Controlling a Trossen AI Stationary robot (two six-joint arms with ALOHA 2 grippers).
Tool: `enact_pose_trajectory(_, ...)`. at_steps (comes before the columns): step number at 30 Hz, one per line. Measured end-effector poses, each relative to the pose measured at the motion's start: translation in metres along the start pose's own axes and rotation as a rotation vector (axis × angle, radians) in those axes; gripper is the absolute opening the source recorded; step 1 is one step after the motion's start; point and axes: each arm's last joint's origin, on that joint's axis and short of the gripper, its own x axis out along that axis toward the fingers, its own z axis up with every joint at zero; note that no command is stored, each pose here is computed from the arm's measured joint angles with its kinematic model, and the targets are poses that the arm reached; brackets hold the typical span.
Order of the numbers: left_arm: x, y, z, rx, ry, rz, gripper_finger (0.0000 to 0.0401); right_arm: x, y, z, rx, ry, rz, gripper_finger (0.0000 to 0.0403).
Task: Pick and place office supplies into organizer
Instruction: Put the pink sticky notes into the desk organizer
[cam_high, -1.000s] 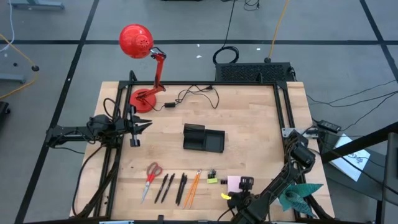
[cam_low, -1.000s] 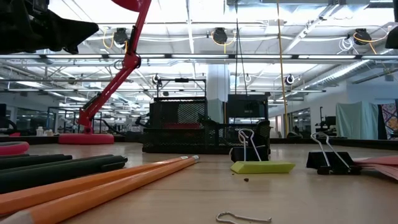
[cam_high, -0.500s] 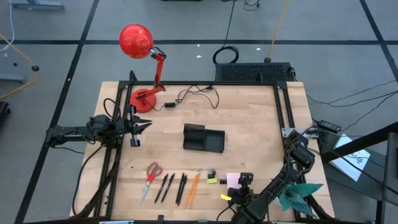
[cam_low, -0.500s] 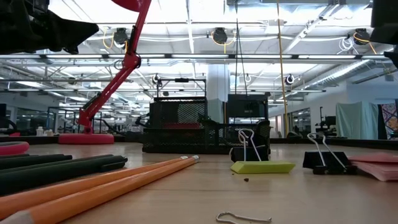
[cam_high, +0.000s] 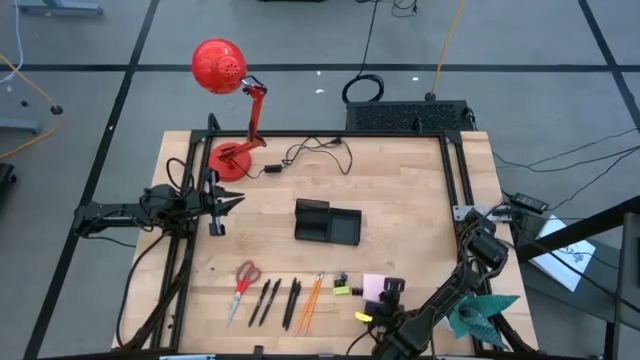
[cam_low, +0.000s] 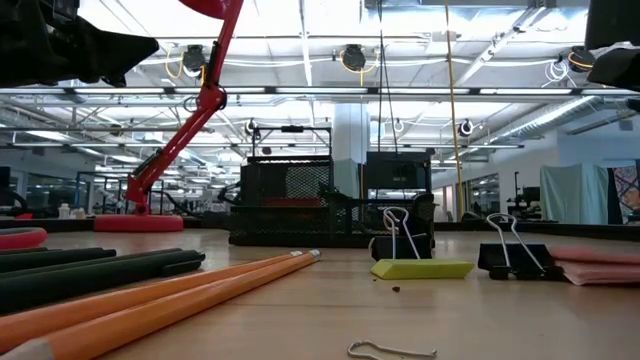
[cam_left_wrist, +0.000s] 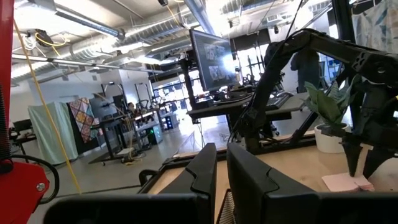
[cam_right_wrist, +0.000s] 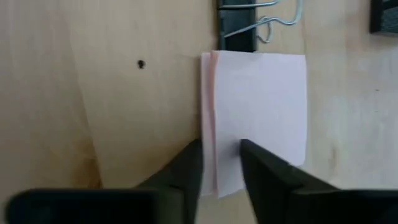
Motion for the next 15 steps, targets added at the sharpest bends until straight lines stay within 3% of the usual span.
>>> enact_pose_trajectory(4, 0.000, 0.000, 0.000, 0.000, 0.000, 0.000, 0.0047, 0.000, 0.001, 0.000, 0.000, 0.004, 0.013, 0.0015)
enact_pose_trajectory(11, 0.000, 0.000, 0.000, -0.004, 0.000, 0.000, 0.0047, -0.003, -0.001, 0.001, -0.003, 0.012, -0.009, 0.0005)
enact_pose_trajectory(15, 0.000, 0.000, 0.000, -0.003, 0.000, 0.000, 0.0047, -0.011, -0.005, 0.004, -0.039, 0.007, -0.082, 0.0003)
